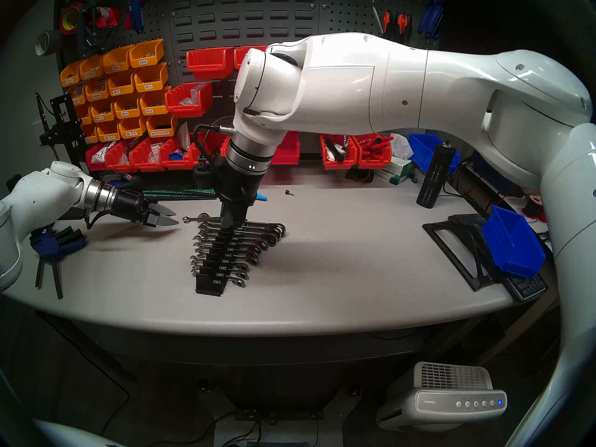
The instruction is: Put the wrenches on the table into the correct slot in the case
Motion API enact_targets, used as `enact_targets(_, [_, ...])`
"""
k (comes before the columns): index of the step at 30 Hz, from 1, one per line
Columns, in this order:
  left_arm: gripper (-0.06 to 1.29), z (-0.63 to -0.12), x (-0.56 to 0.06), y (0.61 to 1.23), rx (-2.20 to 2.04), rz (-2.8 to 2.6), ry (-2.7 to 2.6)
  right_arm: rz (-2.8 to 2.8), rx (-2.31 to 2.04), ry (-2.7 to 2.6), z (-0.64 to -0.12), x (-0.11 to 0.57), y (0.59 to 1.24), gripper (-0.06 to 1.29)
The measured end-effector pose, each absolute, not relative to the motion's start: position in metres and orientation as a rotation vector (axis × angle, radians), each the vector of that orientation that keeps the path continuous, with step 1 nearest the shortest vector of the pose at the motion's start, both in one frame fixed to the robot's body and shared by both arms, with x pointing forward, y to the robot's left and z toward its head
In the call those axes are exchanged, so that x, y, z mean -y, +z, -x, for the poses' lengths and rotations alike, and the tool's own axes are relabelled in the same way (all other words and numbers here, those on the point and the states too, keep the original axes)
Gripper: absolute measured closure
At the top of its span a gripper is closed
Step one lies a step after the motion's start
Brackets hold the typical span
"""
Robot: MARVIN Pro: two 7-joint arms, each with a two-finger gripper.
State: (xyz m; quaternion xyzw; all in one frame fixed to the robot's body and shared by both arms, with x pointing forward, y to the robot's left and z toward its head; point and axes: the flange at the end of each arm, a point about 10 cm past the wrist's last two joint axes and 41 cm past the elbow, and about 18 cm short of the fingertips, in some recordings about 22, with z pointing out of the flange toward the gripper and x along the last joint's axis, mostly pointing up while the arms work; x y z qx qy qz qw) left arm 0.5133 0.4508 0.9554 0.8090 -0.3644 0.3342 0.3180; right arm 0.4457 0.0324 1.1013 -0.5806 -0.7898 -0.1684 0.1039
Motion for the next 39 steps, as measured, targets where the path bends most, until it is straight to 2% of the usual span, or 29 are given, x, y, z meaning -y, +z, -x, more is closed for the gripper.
enact_targets(39, [0.00,-0.513,-0.451,0.955,0.959,-2.128,0.879,1.700,2.296,-0.322,-0.414,-0.039,1.096,1.26])
